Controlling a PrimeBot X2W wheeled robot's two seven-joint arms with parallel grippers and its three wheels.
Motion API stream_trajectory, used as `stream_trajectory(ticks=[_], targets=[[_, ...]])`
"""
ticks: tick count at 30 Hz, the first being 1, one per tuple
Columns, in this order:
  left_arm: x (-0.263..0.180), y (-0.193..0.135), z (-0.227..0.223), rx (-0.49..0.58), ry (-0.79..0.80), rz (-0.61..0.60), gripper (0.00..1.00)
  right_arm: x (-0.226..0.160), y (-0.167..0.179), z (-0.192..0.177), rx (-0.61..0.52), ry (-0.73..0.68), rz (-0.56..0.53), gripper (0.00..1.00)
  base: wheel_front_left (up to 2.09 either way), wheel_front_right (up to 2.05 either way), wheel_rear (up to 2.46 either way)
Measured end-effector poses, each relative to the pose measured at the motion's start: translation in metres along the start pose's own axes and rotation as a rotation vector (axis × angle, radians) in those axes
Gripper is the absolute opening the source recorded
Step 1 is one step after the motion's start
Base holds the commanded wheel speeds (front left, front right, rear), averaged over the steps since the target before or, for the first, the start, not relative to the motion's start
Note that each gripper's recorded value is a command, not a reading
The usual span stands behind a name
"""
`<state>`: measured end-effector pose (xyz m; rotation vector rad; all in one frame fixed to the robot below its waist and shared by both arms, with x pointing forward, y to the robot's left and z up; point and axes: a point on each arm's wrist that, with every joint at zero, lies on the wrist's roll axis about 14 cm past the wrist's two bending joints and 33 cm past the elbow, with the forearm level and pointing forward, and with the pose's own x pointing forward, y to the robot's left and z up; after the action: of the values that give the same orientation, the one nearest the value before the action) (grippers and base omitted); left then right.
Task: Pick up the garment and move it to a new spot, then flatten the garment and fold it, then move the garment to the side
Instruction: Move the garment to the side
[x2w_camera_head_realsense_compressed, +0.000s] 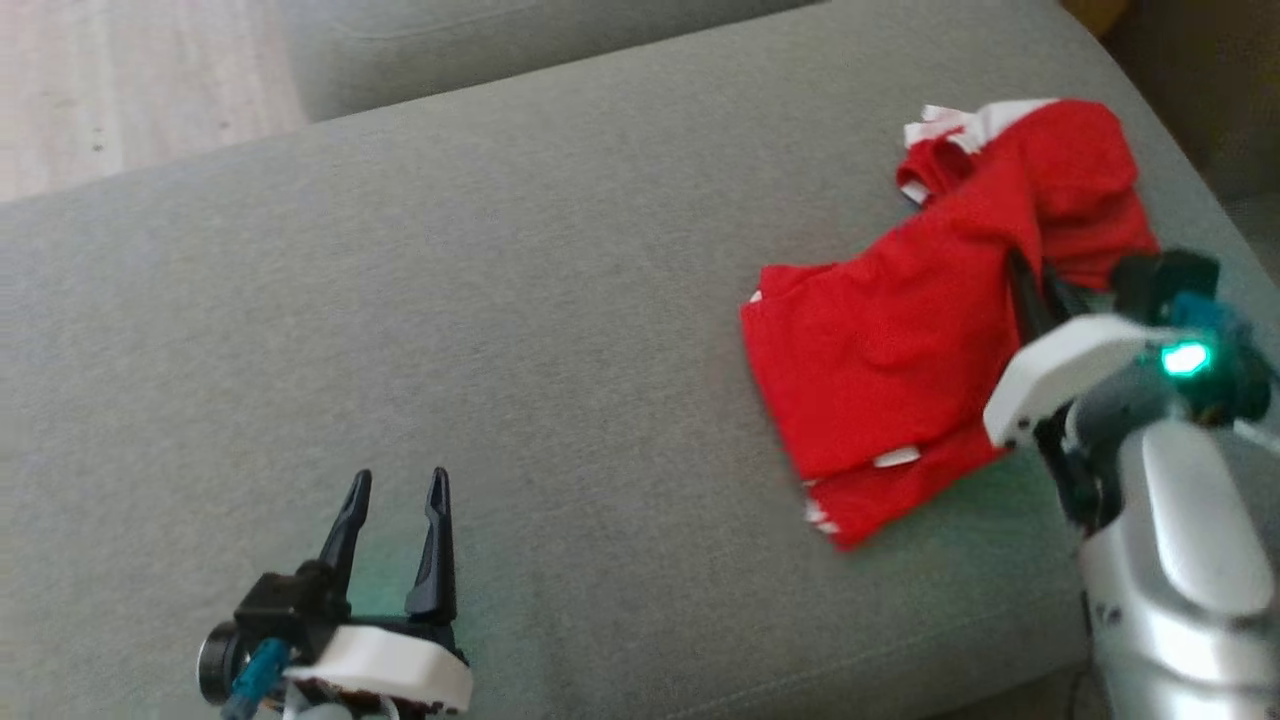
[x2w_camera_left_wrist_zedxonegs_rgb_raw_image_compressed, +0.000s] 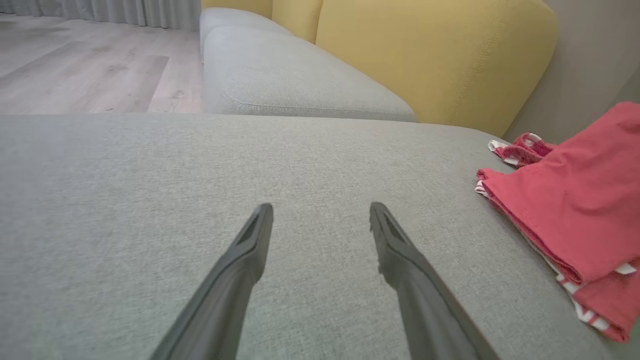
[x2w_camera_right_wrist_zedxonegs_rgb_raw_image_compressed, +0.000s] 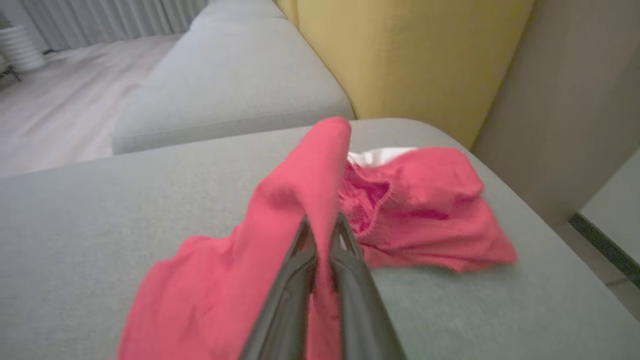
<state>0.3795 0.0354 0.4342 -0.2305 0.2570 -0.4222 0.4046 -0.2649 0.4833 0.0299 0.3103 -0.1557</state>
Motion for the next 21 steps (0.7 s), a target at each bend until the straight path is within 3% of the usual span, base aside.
stream_trajectory(ticks=[10,21], targets=[[-0.021,0.027,0.006,-0.009,-0.026,0.101,1.0,0.043,-0.004,0.058,-0.067,-0.041,0.026,0.0,0.0,0.0,0.0],[-0.03,0.054,-0.007,-0.024,0.019,0.176,1.0,0.074,-0.078,0.066,-0.07,-0.006,-0.145,0.0,0.0,0.0,0.0]])
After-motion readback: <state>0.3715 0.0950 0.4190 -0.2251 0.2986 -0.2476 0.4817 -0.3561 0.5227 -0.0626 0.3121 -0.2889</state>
